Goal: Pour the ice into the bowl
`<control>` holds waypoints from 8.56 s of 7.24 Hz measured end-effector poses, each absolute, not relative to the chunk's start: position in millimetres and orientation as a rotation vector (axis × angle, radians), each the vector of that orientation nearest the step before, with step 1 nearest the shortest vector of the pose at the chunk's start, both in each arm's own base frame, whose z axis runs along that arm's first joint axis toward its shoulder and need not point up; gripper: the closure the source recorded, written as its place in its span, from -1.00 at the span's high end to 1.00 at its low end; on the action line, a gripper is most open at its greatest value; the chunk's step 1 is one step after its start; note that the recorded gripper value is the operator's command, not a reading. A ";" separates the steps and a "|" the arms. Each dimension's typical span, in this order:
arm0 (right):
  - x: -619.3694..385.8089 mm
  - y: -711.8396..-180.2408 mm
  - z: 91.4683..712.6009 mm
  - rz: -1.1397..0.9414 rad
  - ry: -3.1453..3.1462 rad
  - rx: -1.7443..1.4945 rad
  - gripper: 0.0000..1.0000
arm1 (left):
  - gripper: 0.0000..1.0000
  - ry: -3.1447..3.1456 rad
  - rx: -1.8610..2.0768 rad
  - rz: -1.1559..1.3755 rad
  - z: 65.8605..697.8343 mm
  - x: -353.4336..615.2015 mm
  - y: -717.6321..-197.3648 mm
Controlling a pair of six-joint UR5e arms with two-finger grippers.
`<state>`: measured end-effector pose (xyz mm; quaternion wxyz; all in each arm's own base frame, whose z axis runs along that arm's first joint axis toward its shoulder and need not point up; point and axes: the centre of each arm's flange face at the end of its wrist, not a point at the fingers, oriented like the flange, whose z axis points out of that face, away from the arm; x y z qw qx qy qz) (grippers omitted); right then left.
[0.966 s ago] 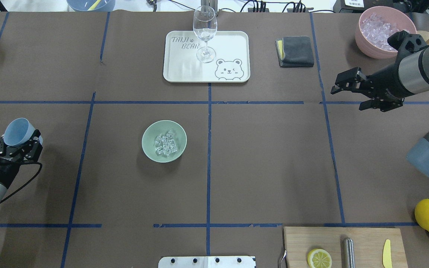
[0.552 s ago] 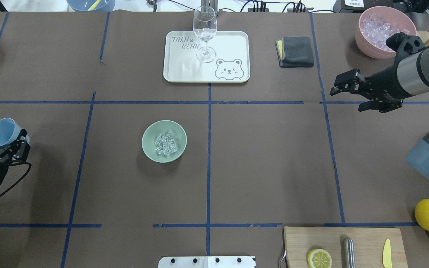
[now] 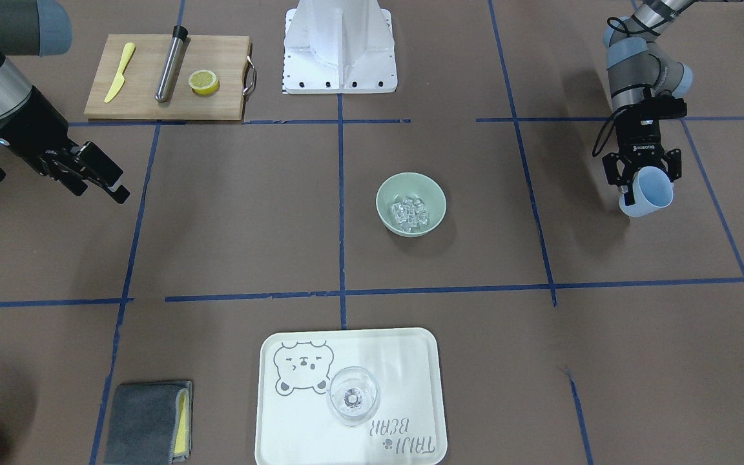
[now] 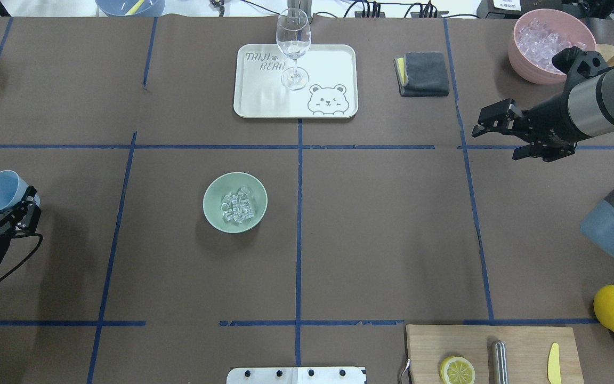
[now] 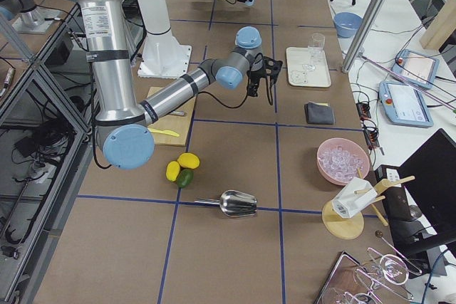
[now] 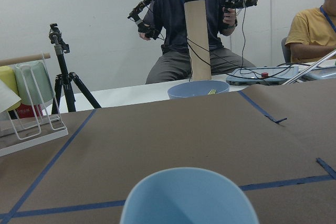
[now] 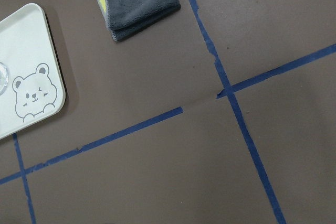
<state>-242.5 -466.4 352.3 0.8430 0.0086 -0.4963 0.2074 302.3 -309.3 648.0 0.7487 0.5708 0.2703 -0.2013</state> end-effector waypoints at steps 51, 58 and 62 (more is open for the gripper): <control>-240.0 -421.2 487.4 0.257 -0.924 0.129 -1.00 | 1.00 0.813 0.405 0.071 529.6 38.4 -503.7; -197.7 -405.7 578.0 0.181 -0.910 0.075 -1.00 | 1.00 0.819 0.409 0.076 526.4 39.9 -503.4; -199.3 -406.9 588.4 0.189 -0.895 0.062 1.00 | 1.00 0.819 0.409 0.076 525.9 40.0 -503.3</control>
